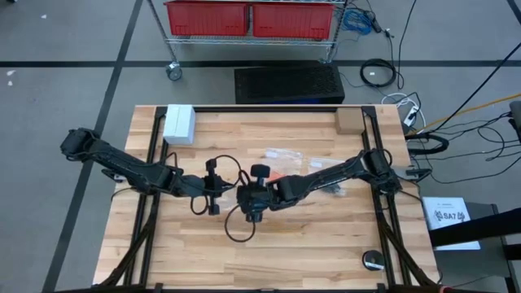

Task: Sort rubber bands
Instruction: Put the yellow rubber band into the transparent zip bag

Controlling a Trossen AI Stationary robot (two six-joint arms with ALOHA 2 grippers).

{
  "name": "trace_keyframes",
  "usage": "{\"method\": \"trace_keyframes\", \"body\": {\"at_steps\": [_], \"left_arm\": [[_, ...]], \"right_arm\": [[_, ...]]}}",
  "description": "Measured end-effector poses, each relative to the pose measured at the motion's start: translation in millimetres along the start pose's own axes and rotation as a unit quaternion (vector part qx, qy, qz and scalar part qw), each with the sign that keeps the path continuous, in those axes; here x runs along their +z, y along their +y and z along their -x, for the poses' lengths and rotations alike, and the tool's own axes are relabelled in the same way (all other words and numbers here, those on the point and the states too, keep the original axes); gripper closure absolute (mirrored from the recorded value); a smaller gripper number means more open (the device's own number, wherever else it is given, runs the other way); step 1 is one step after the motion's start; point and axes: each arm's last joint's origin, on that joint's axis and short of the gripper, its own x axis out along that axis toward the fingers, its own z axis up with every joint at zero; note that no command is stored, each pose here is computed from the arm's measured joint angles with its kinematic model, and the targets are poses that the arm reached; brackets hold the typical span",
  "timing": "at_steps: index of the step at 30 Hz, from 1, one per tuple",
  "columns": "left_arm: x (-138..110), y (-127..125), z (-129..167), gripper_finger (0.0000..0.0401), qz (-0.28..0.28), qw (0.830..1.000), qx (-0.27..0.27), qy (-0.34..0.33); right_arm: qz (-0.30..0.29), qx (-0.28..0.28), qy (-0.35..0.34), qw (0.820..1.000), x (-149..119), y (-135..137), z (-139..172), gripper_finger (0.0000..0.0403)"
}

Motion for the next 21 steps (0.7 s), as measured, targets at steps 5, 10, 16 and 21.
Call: {"method": "trace_keyframes", "body": {"at_steps": [5, 10, 16, 21], "left_arm": [[0, 0, 0, 0.0401, 0.0, 1.0, 0.0, 0.0], [0, 0, 0, 0.0401, 0.0, 1.0, 0.0, 0.0], [0, 0, 0, 0.0401, 0.0, 1.0, 0.0, -0.001], [0, 0, 0, 0.0401, 0.0, 1.0, 0.0, 0.0]], "right_arm": [[0.008, -0.005, 0.004, 1.0, 0, -2, 6, 0.0333], [0.011, -0.003, -0.002, 1.0, 2, -4, 17, 0.0273], [0.007, 0.001, -0.024, 1.0, 9, -13, 37, 0.0238], [0.018, 0.001, -0.028, 0.999, 11, -16, 44, 0.0232]]}}
